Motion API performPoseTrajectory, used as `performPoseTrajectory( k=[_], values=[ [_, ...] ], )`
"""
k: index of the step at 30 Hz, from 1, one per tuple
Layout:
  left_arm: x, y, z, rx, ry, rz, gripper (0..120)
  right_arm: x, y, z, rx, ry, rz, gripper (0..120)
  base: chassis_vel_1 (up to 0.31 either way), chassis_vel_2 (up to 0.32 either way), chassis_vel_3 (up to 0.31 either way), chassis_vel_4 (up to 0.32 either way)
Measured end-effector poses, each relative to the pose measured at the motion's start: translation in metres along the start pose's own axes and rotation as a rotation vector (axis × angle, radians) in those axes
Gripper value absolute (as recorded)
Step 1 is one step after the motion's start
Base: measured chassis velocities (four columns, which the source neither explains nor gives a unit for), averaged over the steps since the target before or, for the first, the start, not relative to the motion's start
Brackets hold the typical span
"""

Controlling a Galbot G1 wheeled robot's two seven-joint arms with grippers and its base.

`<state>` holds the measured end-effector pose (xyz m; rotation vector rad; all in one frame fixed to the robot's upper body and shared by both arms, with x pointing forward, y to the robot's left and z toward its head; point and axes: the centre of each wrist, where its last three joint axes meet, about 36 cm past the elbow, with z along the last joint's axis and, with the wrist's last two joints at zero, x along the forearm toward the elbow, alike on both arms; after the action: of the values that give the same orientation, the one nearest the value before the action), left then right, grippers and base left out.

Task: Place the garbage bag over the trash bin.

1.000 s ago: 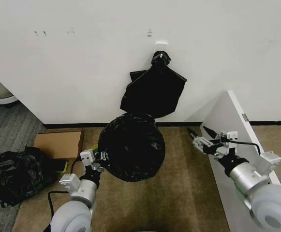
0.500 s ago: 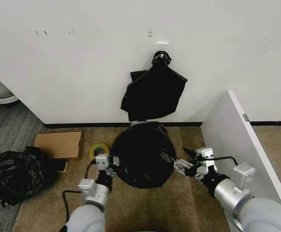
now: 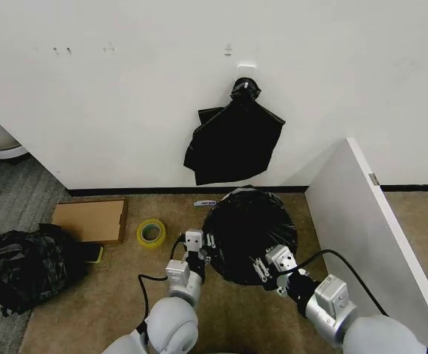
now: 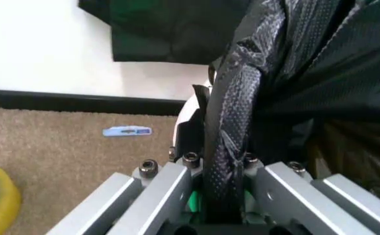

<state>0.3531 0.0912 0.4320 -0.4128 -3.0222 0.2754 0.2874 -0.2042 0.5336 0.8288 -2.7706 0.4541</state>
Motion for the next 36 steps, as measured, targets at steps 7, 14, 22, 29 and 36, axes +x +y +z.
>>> performPoseTrajectory(
  k=[7,14,22,29,36],
  values=[
    [0.002,-0.017,0.006,-0.039,-0.018,0.037,0,-0.036,0.014,0.001,0.051,0.136,0.112,0,0.000,0.000,0.000,0.000],
    [0.004,-0.019,0.008,-0.038,-0.016,0.045,0,-0.074,0.016,0.025,0.096,0.260,0.188,0,0.000,0.000,0.000,0.000],
    [0.013,-0.027,0.015,-0.066,-0.023,0.083,0,-0.104,0.009,0.040,0.129,0.308,0.257,0,0.000,0.000,0.000,0.000],
    [0.019,-0.033,0.016,-0.065,-0.021,0.113,0,-0.118,0.002,0.049,0.122,0.348,0.293,0,0.000,0.000,0.000,0.000],
    [0.027,-0.032,0.016,-0.075,-0.025,0.138,0,-0.125,-0.009,0.051,0.130,0.368,0.318,0,0.000,0.000,0.000,0.000]
  ],
)
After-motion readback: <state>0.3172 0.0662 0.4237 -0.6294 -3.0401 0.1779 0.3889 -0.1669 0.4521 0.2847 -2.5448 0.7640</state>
